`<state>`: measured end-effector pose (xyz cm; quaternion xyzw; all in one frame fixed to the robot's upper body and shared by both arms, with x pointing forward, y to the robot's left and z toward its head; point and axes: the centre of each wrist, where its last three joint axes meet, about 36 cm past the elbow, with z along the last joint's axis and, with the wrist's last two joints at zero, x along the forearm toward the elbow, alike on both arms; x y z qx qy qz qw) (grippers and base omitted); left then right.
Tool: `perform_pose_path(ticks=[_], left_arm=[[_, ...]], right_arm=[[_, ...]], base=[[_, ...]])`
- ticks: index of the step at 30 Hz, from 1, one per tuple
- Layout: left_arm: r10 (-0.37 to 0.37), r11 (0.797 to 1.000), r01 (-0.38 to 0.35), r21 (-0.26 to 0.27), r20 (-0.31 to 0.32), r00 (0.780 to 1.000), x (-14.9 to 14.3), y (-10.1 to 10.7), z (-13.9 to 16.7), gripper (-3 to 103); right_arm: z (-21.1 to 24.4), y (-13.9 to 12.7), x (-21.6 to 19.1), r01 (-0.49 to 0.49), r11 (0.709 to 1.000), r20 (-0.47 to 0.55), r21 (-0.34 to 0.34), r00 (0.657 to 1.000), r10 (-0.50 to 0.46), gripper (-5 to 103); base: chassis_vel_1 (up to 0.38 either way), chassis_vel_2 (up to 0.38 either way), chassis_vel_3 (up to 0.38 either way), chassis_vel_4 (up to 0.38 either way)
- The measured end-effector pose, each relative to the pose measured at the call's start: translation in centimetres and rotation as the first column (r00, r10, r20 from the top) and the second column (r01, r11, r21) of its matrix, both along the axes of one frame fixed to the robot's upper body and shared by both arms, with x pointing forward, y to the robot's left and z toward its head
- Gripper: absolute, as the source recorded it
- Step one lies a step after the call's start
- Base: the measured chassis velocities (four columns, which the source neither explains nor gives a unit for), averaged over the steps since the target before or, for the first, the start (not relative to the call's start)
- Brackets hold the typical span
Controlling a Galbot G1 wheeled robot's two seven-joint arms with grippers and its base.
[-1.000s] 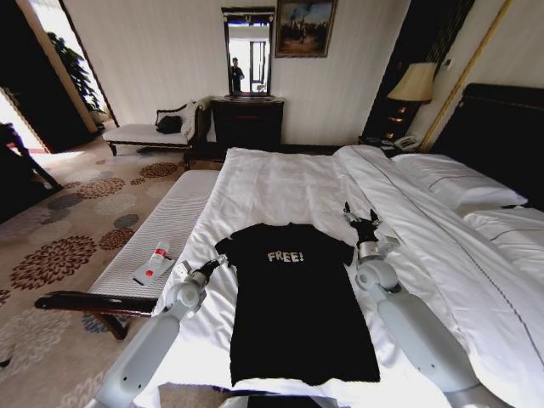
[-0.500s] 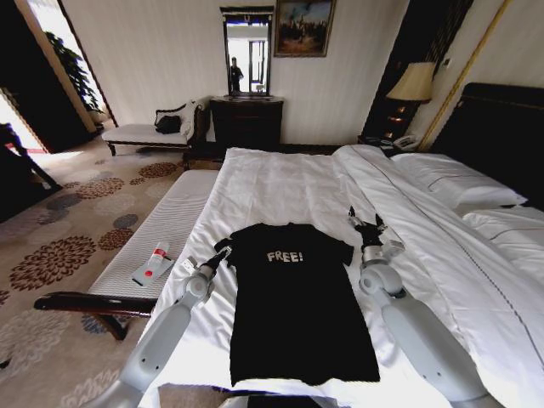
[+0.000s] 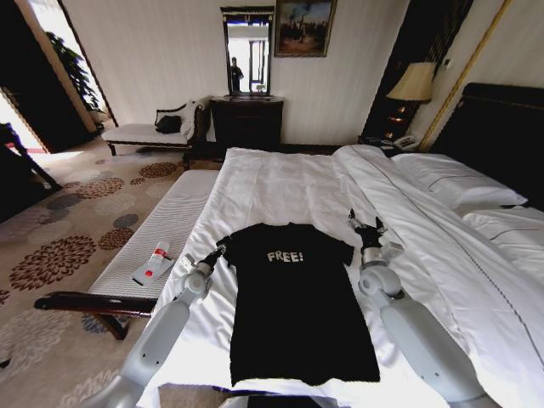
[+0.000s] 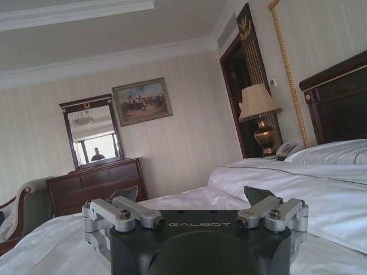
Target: Fold the clothes on the bed.
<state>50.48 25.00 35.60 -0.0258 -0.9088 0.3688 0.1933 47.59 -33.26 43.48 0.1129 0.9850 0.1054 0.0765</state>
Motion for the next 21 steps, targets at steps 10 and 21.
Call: perform_pose_path(ticks=[10,21], left_arm=[[0.003,1.0,-0.003,0.004,0.024,1.0,-0.5,0.4,0.6,1],[0.024,0.999,-0.025,0.041,0.027,0.999,-1.8,2.4,1.4,0]], right_arm=[[-0.1,0.0,0.0,0.01,1.0,-0.009,0.001,1.0,-0.01,100],[-0.2,0.0,0.0,0.014,1.0,-0.016,0.002,1.0,-0.014,100]], base=[[0.0,0.0,0.0,0.0],[0.0,0.0,0.0,0.0]])
